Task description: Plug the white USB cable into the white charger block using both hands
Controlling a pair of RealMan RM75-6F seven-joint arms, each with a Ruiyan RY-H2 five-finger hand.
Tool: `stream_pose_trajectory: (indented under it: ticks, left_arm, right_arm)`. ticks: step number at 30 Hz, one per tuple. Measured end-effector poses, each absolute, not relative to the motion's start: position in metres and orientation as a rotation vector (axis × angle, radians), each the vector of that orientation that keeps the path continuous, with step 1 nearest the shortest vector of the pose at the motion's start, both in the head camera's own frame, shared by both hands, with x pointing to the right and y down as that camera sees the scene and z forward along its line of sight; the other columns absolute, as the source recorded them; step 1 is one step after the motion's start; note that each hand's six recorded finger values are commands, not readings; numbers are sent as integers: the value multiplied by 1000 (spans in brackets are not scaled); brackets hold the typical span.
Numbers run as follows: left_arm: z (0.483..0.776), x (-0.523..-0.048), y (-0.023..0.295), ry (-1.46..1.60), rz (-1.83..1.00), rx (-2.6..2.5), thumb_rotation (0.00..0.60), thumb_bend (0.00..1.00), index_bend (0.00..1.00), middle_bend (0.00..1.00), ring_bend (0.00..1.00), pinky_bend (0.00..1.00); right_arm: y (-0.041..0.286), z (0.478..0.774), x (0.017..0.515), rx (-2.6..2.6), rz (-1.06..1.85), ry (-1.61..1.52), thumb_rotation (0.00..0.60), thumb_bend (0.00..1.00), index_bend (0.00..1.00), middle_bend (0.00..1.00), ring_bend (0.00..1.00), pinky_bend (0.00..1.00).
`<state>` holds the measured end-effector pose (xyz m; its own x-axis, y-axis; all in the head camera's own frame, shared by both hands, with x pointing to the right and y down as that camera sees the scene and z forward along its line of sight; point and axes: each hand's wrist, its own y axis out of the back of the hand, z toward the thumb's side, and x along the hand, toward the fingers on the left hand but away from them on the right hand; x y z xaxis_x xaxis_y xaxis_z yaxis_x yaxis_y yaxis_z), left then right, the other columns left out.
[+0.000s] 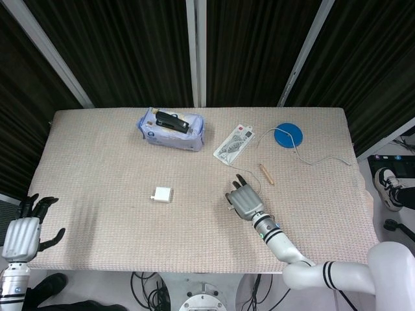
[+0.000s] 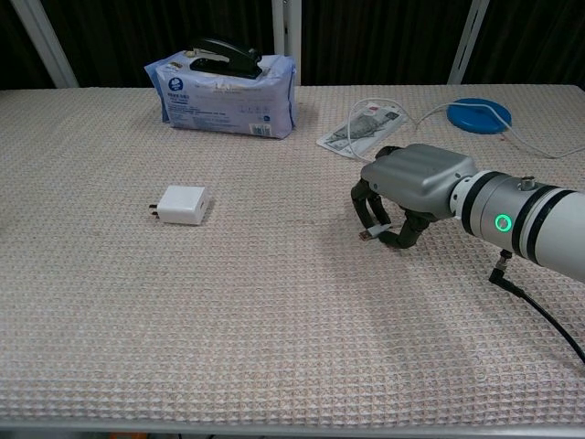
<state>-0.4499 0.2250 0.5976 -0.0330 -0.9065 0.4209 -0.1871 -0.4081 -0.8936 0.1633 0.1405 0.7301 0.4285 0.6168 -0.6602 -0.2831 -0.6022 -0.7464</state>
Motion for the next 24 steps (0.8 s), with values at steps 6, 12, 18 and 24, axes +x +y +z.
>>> stream_pose_trajectory:
  ticks: [6, 12, 18, 24]
  left_arm:
    - [596, -446, 219, 1150, -1472, -1638, 600, 240, 191, 148, 0, 0]
    - [598, -426, 201, 1075, -1401, -1692, 600, 236, 193, 149, 0, 0]
    - [612, -392, 175, 955, -1324, -1796, 600, 236, 218, 163, 1, 0]
    - [644, -352, 142, 794, -1289, -1904, 600, 236, 220, 166, 1, 0]
  right_arm:
    - [137, 723, 164, -1818, 1283, -314, 600, 332, 562, 549, 196, 57]
    - [130, 707, 170, -1851, 1263, -391, 600, 332, 574, 557, 204, 57]
    - [116, 684, 189, -1893, 1259, -506, 600, 332, 574, 556, 205, 57]
    - [95, 659, 212, -1885, 1263, -625, 600, 331, 575, 554, 204, 57]
